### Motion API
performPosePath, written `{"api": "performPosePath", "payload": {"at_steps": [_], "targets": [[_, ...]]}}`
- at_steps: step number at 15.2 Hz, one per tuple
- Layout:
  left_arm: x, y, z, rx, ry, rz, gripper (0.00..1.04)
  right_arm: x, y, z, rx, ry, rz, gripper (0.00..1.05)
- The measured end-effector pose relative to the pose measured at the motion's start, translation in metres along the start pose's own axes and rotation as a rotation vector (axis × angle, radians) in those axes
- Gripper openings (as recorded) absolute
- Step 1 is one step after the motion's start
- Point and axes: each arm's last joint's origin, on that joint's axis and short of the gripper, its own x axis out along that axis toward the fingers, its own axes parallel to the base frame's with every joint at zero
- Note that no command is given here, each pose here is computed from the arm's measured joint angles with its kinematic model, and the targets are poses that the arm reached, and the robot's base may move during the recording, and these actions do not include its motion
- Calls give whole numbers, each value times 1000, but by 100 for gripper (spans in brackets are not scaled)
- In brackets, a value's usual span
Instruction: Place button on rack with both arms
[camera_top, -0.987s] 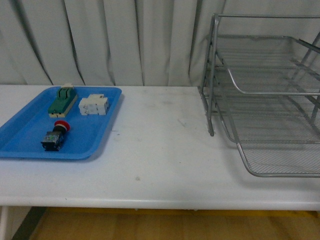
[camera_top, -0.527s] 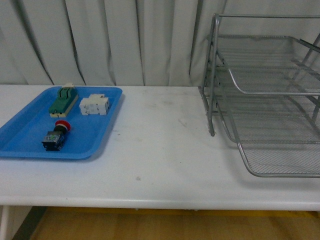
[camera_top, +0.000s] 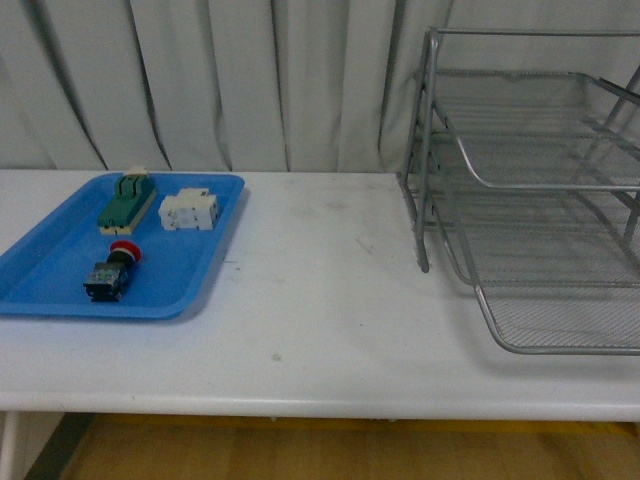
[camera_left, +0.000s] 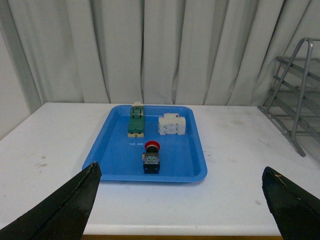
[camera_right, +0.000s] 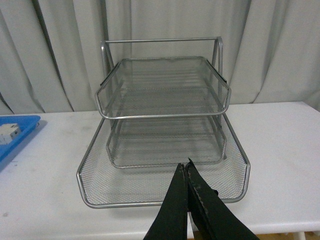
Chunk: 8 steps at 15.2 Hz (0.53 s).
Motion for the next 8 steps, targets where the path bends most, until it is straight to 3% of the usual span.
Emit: {"api": "performPosePath", "payload": {"at_steps": [8], "targets": [[0,0,0,0,0,1,98,-18,0,-3,0,5,3,2]]}}
